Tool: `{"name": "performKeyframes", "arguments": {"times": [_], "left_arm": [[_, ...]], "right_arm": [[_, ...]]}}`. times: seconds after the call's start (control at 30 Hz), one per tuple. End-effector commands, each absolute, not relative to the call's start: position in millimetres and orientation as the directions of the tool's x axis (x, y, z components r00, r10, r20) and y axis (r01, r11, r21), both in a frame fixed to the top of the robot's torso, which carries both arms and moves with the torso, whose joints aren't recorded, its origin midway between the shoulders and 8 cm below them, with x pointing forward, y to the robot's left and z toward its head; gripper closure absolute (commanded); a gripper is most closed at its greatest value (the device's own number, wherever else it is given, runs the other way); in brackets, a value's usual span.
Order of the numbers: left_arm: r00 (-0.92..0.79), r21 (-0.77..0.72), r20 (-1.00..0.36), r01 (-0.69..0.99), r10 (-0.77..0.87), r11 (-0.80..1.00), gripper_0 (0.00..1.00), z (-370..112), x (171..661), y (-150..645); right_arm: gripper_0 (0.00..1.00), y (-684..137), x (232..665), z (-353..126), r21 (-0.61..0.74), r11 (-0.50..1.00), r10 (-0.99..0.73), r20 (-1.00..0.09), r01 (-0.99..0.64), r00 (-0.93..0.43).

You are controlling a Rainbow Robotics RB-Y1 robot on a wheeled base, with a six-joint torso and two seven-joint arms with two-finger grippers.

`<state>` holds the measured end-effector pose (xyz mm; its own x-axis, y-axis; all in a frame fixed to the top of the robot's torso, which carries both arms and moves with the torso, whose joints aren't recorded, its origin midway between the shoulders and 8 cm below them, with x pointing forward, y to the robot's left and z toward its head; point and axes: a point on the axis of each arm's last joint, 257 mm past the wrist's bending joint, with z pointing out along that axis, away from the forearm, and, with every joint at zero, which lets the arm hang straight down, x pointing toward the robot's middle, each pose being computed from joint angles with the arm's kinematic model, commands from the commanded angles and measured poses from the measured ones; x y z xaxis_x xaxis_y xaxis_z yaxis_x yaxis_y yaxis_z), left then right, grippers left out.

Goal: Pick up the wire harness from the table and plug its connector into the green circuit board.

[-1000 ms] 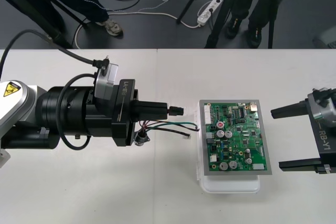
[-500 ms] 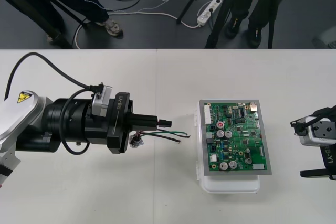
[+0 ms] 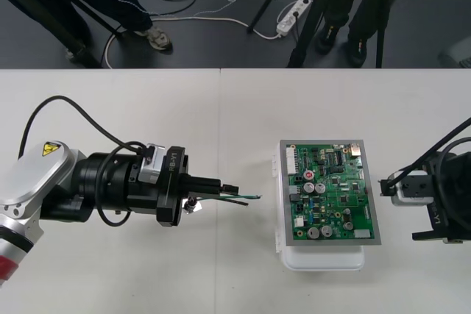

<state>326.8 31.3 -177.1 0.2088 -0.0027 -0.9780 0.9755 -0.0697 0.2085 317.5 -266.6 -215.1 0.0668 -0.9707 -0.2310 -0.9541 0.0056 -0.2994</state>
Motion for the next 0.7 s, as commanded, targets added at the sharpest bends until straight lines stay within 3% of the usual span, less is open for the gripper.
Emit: {"name": "performKeyframes", "arguments": {"times": [0.03,0.23,0.47,0.7], "left_arm": [[0.265,0.264,-0.964,0.957,-0.006,-0.125,1.0,-186.1,312.0,23.2],[0.279,0.276,-0.96,0.953,0.001,-0.12,1.0,-199.6,315.7,14.4],[0.312,0.314,-0.949,0.944,-0.04,-0.1,1.0,-214.8,325.8,2.5],[0.324,0.33,-0.944,0.938,-0.065,-0.103,1.0,-225.7,329.8,-5.7]], "right_arm": [[0.0,-271.6,323.9,-220.8,-0.29,0.011,-0.983,-0.176,-0.957,0.042],[0.0,-275.7,328.8,-230.5,-0.302,0.008,-0.989,-0.14,-0.953,0.036],[0.0,-278.4,345.8,-241.7,-0.353,-0.061,-0.997,-0.024,-0.934,0.074],[0.0,-275.4,359.0,-248.1,-0.355,-0.034,-0.998,-0.037,-0.934,0.05]]}}
